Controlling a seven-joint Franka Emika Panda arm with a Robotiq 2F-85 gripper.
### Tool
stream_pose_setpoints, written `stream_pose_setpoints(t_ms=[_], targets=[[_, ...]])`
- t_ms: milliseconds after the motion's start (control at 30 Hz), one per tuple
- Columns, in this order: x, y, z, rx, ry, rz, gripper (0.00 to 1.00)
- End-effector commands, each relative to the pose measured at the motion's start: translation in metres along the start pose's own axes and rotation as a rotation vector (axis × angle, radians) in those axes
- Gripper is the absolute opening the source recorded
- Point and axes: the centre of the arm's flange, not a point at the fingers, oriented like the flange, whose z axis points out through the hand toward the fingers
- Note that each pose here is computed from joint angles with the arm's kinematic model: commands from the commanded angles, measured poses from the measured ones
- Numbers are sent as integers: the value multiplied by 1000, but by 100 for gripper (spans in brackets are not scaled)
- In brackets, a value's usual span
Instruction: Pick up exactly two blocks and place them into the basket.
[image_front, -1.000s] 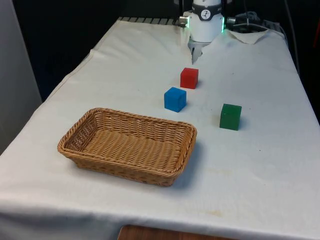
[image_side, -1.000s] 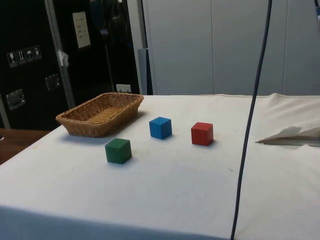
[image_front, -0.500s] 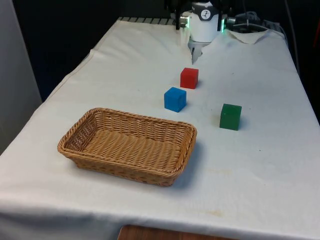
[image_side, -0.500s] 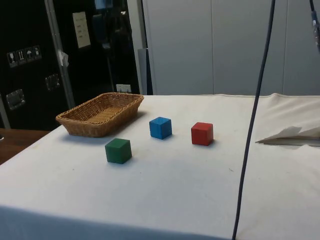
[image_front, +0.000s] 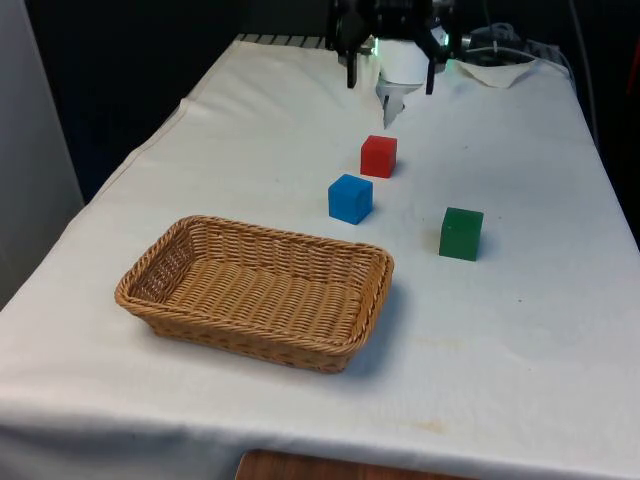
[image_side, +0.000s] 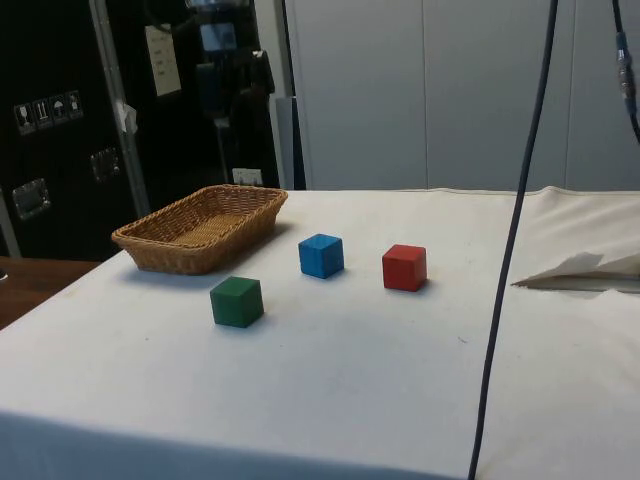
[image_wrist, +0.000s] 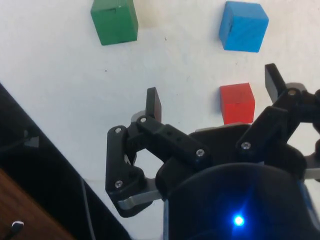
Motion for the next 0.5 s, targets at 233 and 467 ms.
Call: stream_pose_setpoints(t_ms=[233, 467], targets=[[-11, 2, 28, -12, 31, 26, 100], [-22, 5, 49, -14, 46, 30, 100]])
